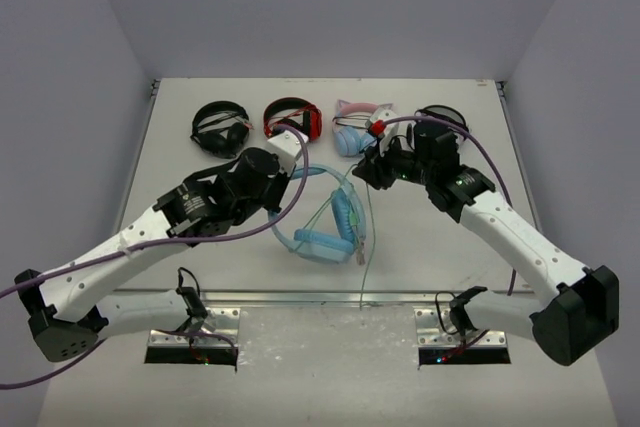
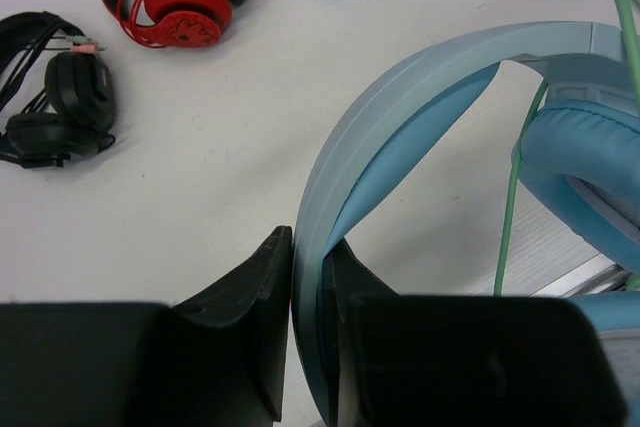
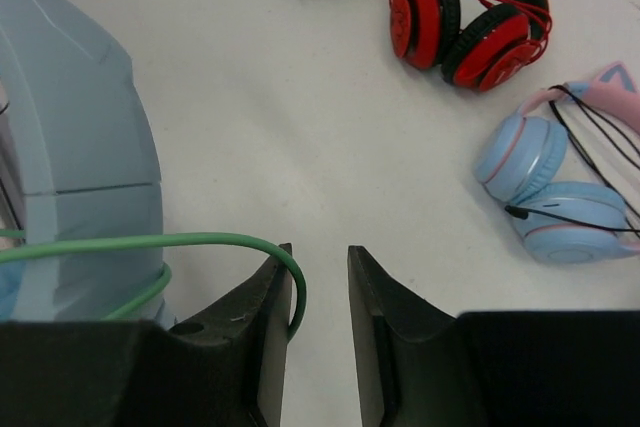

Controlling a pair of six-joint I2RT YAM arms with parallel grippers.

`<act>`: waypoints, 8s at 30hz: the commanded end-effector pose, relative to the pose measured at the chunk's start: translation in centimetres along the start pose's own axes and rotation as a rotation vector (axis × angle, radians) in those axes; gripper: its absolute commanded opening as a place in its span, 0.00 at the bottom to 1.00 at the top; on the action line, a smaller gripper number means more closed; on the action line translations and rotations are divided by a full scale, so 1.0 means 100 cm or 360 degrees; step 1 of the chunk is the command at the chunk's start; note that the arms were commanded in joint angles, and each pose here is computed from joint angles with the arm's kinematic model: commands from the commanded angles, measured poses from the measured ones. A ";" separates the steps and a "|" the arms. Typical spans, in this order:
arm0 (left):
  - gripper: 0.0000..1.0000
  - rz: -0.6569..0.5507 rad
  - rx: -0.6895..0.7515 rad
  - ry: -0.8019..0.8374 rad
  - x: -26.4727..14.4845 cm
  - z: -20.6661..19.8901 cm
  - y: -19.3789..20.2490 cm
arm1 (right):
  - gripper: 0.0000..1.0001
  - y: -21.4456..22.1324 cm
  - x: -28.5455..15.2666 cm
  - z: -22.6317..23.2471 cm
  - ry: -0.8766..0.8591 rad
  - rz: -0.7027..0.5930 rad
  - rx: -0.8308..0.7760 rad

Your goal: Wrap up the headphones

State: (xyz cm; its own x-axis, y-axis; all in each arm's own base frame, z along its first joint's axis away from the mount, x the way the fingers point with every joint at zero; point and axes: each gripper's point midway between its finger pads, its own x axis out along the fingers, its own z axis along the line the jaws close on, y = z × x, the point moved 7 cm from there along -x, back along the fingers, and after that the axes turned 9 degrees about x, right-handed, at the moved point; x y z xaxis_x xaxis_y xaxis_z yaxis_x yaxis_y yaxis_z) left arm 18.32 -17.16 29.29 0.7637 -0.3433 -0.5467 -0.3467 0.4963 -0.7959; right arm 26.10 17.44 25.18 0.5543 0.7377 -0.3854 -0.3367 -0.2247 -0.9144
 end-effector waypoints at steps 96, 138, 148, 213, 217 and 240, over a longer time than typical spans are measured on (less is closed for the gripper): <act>0.00 -0.0232 -0.0595 0.0034 0.035 -0.027 0.050 | 0.08 -0.047 0.008 0.082 0.0165 0.0290 -0.1009; 0.00 -0.0712 -0.0593 0.0018 -0.043 0.014 -0.017 | 0.14 -0.010 -0.008 0.038 0.0139 0.0212 -0.0531; 0.00 -0.0741 -0.0777 0.0287 -0.032 -0.010 -0.040 | 0.36 -0.013 -0.013 0.042 -0.0004 0.0015 -0.0220; 0.03 -0.0262 0.0219 0.1302 0.308 -0.031 -0.020 | 0.99 0.054 -0.171 0.027 0.0722 -0.0105 0.0915; 0.03 -0.0189 0.0264 0.1306 0.322 -0.049 -0.005 | 0.99 0.056 -0.167 0.028 0.0670 -0.0097 0.0919; 0.79 -0.0490 -0.0265 0.0309 0.220 0.021 -0.096 | 0.99 0.055 -0.167 0.025 0.0691 -0.0109 0.0897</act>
State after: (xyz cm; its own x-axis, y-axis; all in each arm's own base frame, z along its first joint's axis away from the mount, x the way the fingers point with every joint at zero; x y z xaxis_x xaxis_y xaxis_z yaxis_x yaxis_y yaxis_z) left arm 38.79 -29.79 21.49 0.4841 -0.7785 -0.3995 -0.1727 0.3625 -0.9158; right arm 12.38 5.94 26.38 0.7630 0.4309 -0.4818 -0.6178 0.2669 -0.7397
